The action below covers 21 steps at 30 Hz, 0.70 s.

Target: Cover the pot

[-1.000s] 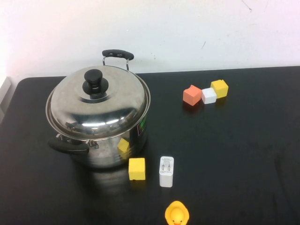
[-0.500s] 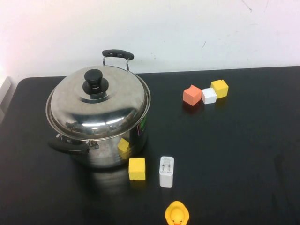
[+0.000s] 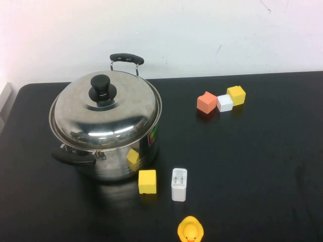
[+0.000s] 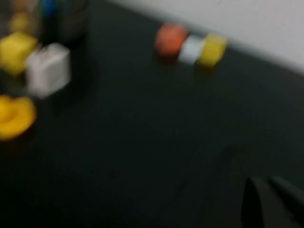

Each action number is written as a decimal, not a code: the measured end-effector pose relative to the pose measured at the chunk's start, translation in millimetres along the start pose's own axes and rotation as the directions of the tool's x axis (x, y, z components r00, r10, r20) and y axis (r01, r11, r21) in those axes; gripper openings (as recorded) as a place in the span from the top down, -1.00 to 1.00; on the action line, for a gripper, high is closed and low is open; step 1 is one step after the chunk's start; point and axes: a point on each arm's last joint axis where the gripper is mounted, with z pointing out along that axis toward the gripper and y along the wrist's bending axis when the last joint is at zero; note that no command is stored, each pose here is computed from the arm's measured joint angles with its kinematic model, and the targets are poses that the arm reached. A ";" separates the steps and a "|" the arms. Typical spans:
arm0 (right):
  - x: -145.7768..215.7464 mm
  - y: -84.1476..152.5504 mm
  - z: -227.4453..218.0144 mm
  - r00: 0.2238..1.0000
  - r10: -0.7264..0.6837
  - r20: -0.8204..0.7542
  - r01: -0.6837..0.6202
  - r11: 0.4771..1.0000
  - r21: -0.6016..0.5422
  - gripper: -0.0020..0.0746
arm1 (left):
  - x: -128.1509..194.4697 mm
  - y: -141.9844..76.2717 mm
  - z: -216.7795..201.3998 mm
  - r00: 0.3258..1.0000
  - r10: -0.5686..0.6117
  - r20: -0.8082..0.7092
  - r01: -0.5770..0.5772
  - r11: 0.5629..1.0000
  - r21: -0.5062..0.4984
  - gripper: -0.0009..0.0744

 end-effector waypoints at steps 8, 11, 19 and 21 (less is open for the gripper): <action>31.2 10.4 0.2 0.999 0.042 -0.029 -0.042 0.999 0.006 0.95 | 0.0 0.0 0.0 1.000 0.000 0.000 0.000 1.000 0.000 0.98; 38.3 8.7 2.8 0.996 0.087 0.018 -0.088 0.992 0.092 0.95 | 0.0 0.0 0.0 1.000 0.000 0.000 0.000 1.000 0.000 0.98; 53.1 -4.0 6.1 0.991 0.137 -0.010 -0.124 0.922 0.366 0.95 | 0.0 0.0 0.0 1.000 0.000 0.000 0.000 1.000 0.000 0.98; 55.3 -6.1 6.0 0.987 0.159 -0.011 -0.141 0.904 0.404 0.95 | 0.0 0.0 0.0 1.000 0.000 0.000 0.000 1.000 0.000 0.98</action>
